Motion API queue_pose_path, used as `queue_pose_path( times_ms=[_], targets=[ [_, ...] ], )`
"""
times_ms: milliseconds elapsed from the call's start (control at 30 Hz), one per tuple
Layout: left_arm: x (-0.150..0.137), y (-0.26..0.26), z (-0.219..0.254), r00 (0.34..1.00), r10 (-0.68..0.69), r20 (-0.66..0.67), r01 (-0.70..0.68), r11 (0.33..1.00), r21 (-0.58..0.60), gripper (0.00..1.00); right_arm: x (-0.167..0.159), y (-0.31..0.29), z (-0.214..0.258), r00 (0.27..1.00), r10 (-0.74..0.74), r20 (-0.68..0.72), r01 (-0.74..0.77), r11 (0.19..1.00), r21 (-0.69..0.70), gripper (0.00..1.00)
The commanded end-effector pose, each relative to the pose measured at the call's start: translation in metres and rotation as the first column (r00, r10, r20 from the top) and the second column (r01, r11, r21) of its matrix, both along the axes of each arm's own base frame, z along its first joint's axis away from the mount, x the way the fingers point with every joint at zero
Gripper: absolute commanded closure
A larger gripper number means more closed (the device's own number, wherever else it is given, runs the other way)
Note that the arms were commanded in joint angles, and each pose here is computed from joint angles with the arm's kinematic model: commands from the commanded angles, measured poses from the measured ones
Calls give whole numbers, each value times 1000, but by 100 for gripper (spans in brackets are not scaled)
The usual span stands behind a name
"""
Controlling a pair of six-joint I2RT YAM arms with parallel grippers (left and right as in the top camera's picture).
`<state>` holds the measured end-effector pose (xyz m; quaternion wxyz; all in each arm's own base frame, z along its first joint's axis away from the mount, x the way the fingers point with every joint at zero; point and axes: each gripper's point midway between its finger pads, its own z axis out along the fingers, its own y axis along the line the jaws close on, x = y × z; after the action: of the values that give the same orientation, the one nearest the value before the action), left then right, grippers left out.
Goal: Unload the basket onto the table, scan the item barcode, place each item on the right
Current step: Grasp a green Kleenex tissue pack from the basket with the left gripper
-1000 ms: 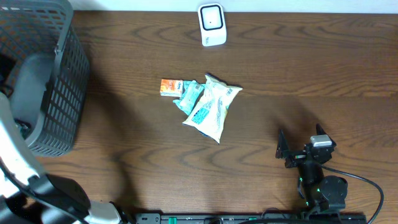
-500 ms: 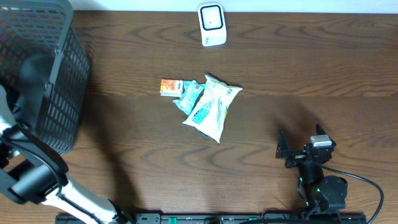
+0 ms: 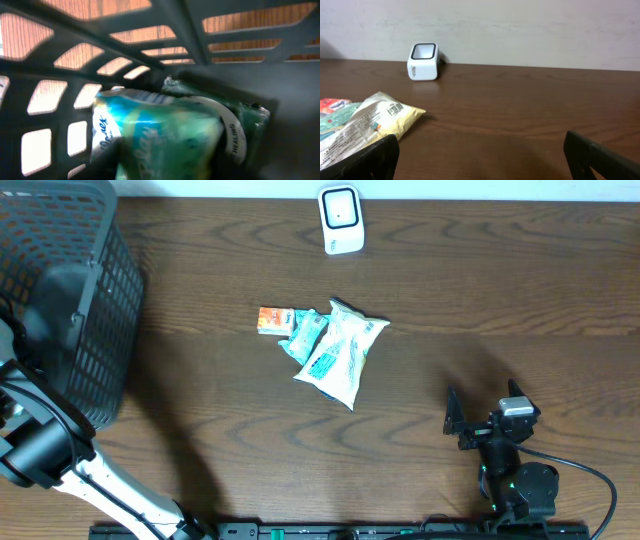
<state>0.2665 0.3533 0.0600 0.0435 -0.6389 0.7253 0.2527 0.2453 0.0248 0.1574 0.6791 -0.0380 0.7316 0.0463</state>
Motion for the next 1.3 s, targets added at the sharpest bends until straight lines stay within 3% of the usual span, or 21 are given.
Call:
queue_pose_path(
  times_ms=[0, 33, 200, 333, 433, 633, 833, 900, 967, 1100, 1267],
  targets=[
    [-10, 5, -4, 999, 26, -32, -25, 1000, 6, 85, 0, -1, -1, 1000, -5, -4, 5, 1000, 9, 1],
    [-9, 4, -5, 999, 25, -27, -25, 1000, -1, 92, 0, -1, -1, 1000, -5, -4, 5, 1000, 9, 1],
    [1, -3, 3, 998, 18, 53, -16, 999, -38, 93, 0, -1, -1, 1000, -5, -4, 5, 1000, 9, 1],
    [15, -2, 43, 984, 3, 176, -4, 1000, 9, 93, 0, -1, -1, 1000, -5, -4, 5, 1000, 9, 1],
    [35, -6, 92, 935, -39, 351, 22, 998, 52, 93, 0, -1, -1, 1000, -5, -4, 5, 1000, 9, 1],
    [67, -35, 214, 695, -211, 687, 114, 976, 184, 93, 0, -1, -1, 1000, -5, -4, 5, 1000, 9, 1],
    [92, -118, 297, 392, -369, 843, 342, 909, 239, 93, 0, -1, -1, 1000, -5, -4, 5, 1000, 9, 1],
    [108, -160, 313, 276, -462, 843, 490, 822, 290, 93, 0, -1, -1, 1000, -5, -4, 5, 1000, 9, 1],
    [122, -199, 322, 159, -568, 807, 621, 693, 365, 93, 0, -1, -1, 1000, -5, -4, 5, 1000, 9, 1],
    [151, -277, 320, -89, -779, 621, 791, 323, 519, 93, 0, -1, -1, 1000, -5, -4, 5, 1000, 9, 1],
    [166, -361, 287, -328, -815, 477, 857, -45, 513, 93, 0, -1, -1, 1000, -5, -4, 5, 1000, 9, 1]
  ],
)
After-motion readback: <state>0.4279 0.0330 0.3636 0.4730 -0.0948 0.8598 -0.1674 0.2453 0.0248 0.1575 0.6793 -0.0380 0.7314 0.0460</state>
